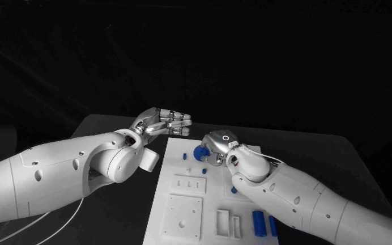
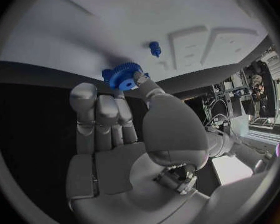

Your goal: Assemble the parts on the task board

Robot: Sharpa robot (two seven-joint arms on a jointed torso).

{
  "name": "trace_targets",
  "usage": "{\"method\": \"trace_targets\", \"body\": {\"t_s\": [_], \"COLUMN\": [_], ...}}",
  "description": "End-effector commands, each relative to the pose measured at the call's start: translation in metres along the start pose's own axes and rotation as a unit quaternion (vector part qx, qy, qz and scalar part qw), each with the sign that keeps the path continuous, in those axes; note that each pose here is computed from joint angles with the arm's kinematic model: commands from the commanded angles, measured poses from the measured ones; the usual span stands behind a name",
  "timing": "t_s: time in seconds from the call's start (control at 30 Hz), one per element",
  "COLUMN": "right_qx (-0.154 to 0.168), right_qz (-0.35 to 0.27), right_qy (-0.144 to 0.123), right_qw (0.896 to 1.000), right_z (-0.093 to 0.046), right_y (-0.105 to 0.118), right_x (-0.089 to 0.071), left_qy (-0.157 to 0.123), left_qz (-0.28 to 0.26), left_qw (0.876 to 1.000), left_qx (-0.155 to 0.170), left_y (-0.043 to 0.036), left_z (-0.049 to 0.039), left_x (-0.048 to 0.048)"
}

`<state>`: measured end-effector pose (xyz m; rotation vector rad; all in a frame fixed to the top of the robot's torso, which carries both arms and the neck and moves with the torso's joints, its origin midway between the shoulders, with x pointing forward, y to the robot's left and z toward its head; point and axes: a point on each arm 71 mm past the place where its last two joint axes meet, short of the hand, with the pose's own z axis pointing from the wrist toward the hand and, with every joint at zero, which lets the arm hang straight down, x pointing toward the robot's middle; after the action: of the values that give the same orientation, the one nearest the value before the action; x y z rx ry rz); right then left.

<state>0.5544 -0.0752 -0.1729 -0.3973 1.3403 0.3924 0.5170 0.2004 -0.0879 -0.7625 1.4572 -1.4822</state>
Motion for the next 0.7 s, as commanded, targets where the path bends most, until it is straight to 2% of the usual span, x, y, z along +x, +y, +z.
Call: {"method": "trace_targets", "body": {"t_s": [0.03, 0.7], "right_qx": [-0.007, -0.008], "right_qz": [-0.01, -0.002], "right_qy": [0.002, 0.021], "right_qw": [1.0, 1.0], "right_z": [-0.0009, -0.0014], "right_y": [0.0015, 0.0009], "right_x": [0.0046, 0.013], "left_qy": [0.009, 0.01], "left_qz": [-0.001, -0.001], "left_qw": [1.0, 1.0], "left_qx": [0.005, 0.003], "left_y": [-0.0011, -0.0011], "left_z": [0.0007, 0.0002], "left_x": [0.0026, 0.0026]}}
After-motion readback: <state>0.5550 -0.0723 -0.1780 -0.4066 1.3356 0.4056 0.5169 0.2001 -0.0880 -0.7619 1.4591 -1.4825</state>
